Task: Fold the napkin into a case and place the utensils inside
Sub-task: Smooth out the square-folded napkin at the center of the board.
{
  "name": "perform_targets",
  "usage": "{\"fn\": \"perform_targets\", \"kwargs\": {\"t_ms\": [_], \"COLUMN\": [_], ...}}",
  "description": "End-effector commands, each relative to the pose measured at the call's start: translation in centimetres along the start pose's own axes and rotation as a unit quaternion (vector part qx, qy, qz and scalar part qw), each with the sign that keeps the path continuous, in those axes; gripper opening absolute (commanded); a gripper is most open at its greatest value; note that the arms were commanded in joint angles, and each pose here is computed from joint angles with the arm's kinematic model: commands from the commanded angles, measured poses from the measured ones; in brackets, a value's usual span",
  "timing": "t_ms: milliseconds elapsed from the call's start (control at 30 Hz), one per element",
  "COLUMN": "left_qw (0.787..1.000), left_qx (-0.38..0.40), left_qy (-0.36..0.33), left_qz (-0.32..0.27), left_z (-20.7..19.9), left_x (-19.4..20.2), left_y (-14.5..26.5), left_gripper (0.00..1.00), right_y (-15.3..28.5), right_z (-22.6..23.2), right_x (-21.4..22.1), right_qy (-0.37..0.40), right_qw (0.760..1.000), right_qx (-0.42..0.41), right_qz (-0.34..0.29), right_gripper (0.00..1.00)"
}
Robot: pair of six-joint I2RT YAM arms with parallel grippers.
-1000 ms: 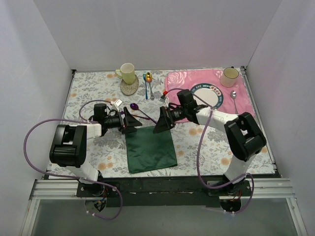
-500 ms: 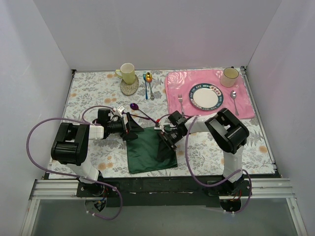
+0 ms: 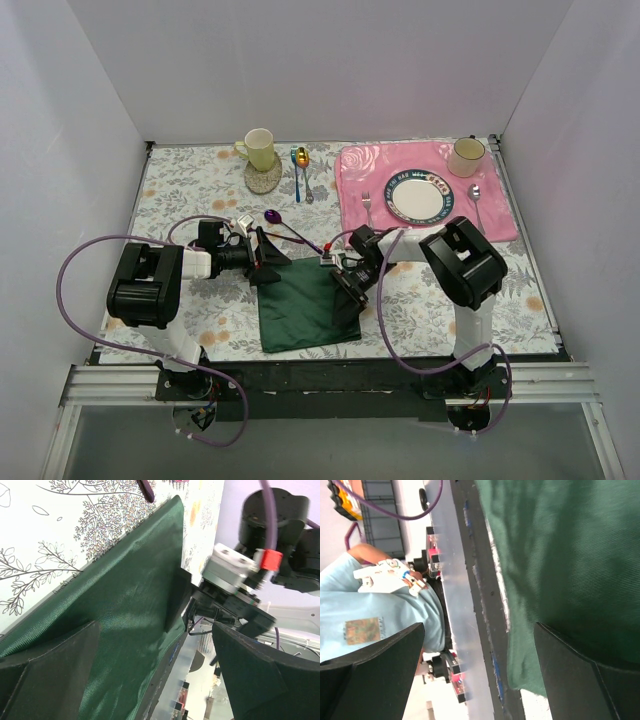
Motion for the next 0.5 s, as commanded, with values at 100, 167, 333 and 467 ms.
{"fn": "perform_targets", "kwargs": {"t_ms": [100, 167, 333, 467], "left_qw": [0.997, 0.997, 0.997, 0.997], "left_qx": [-0.069, -0.07, -0.067, -0.076], "left_qy": [-0.003, -0.004, -0.006, -0.005], "left_qz": [-0.026, -0.028, -0.029, -0.031], "left_z": [2.9, 2.9, 2.7, 3.0], "left_x": [0.0, 0.0, 0.1, 0.1], "left_y": [0.0, 0.1, 0.1, 0.1], "left_gripper": [0.98, 0.98, 0.98, 0.98], "right_y": [0.3, 0.0, -0.8, -0.6], "right_z": [5.6, 5.5, 2.5, 0.3], "right_x": [0.9, 1.4, 3.0, 3.8], "right_qy": [0.086, 0.087, 0.054, 0.033], "right_qw": [0.996, 0.996, 0.998, 0.998], "right_qx": [-0.02, -0.016, -0.002, 0.028], "right_qz": [0.018, 0.023, 0.045, 0.054], "right_gripper": [0.99, 0.99, 0.99, 0.99]}}
Point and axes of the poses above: each gripper's point midway between its finger pads, its own y axis back along the fingers, its own z axis along the line the jaws close on, x = y × z, the point moved 3 cm from there along y, back along the fingers, and after that the axes turned 1 degree about y, right-handed, at the moved point
